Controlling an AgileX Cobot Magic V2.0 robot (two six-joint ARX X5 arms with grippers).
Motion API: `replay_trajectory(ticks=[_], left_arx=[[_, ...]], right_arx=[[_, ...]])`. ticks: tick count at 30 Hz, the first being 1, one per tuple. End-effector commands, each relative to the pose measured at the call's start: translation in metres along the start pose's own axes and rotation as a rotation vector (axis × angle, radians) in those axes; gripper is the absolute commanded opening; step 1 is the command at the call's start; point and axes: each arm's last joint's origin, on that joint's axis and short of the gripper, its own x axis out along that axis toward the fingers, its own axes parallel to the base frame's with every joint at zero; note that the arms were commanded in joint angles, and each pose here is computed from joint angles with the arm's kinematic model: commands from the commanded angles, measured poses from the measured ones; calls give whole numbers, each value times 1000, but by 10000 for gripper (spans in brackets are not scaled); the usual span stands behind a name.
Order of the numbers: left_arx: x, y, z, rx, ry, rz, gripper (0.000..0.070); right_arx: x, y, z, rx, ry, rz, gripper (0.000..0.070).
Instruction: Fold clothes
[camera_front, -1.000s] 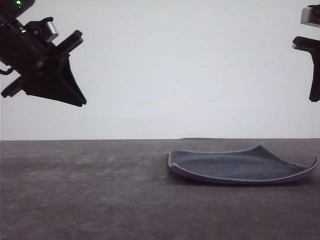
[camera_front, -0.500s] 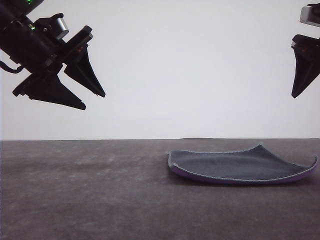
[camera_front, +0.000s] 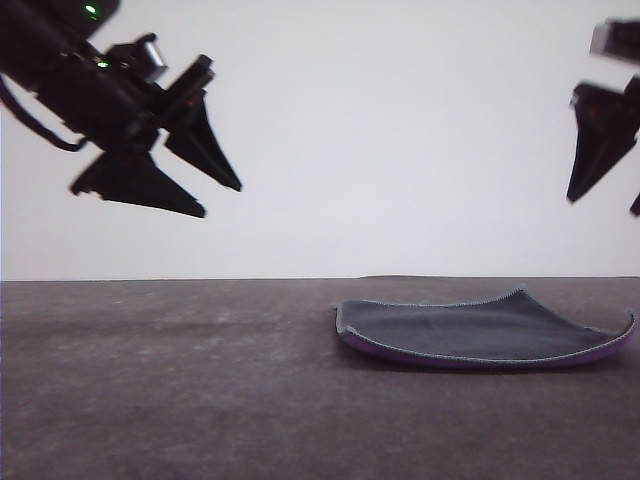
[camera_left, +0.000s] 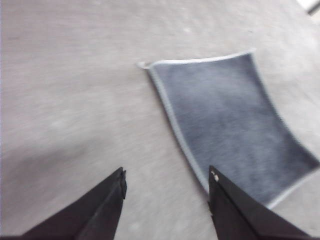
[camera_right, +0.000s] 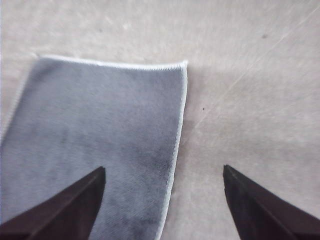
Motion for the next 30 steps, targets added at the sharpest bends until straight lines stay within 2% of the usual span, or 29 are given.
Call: replay_trajectory(ticks=[1,8,13,22,30], left_arx=[[13,-1,12,4,10,-27,314],[66,2,42,-7,87,-76,313],[107,8,52,-24,155,-78,313],[163,22,47,-88,235,-74,313],[184,23,37,-100,244,-89,312]], right_arx=[[10,-3,6,5,2,16,471],[52,-17,26,23,47,52,470],[78,-30,47,39,50,72,470],[117,-58,64,94,64,150,469],[144,-69,55,136,92,222,469]])
